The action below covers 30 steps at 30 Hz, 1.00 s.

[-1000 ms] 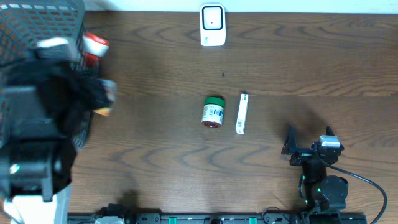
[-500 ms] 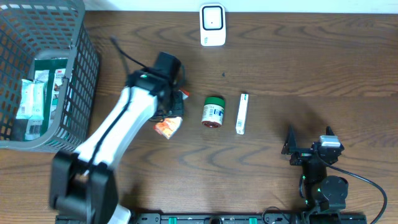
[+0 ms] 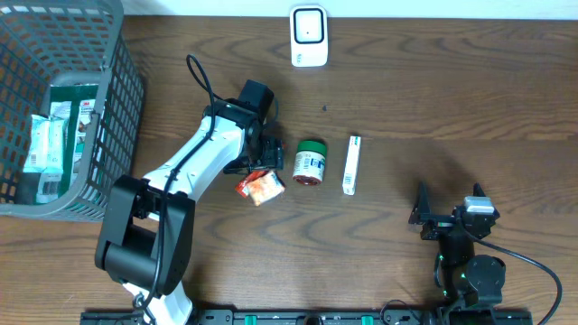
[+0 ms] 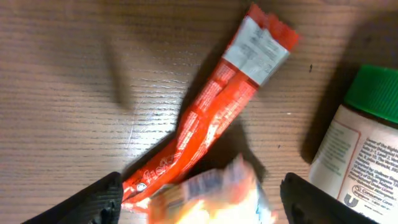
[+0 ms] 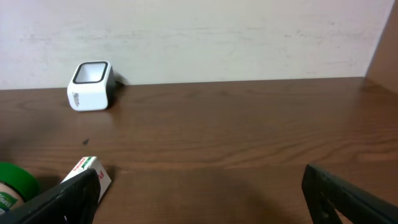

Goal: Scan the item barcode
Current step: 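Carry the red sachets out and drop them left of the jar, then reach the left gripper into the basket and grasp the green glove packs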

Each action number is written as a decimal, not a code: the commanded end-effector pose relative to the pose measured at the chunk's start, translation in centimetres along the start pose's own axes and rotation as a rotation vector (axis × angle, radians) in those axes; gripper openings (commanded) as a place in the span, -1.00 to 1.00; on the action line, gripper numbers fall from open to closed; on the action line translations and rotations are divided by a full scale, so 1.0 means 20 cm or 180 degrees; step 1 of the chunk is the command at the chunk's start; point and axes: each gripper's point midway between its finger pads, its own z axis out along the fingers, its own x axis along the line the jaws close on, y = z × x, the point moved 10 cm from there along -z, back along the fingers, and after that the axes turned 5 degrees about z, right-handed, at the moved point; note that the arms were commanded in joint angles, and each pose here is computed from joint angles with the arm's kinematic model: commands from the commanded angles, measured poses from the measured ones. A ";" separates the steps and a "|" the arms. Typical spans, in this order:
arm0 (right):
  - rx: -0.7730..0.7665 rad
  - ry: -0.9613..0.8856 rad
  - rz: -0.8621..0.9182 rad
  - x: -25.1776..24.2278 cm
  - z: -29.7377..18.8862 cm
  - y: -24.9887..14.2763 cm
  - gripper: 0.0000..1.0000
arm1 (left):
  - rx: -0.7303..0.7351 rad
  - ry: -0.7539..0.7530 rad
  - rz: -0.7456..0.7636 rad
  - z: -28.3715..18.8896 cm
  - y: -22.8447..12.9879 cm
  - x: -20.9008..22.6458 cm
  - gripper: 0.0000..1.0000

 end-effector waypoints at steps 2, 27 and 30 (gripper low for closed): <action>0.0011 0.0028 0.0038 0.01 0.00 0.00 0.98 | -0.0304 -0.0141 0.0117 -0.16 0.04 -0.04 0.66; 0.0011 0.0028 0.0038 0.01 0.00 0.00 0.99 | -0.2712 0.1442 -0.1228 -1.73 -0.08 1.12 0.76; 0.0011 0.0029 0.0038 0.01 0.00 0.00 0.98 | -0.2366 0.1575 -0.1245 -1.63 -0.06 1.29 0.77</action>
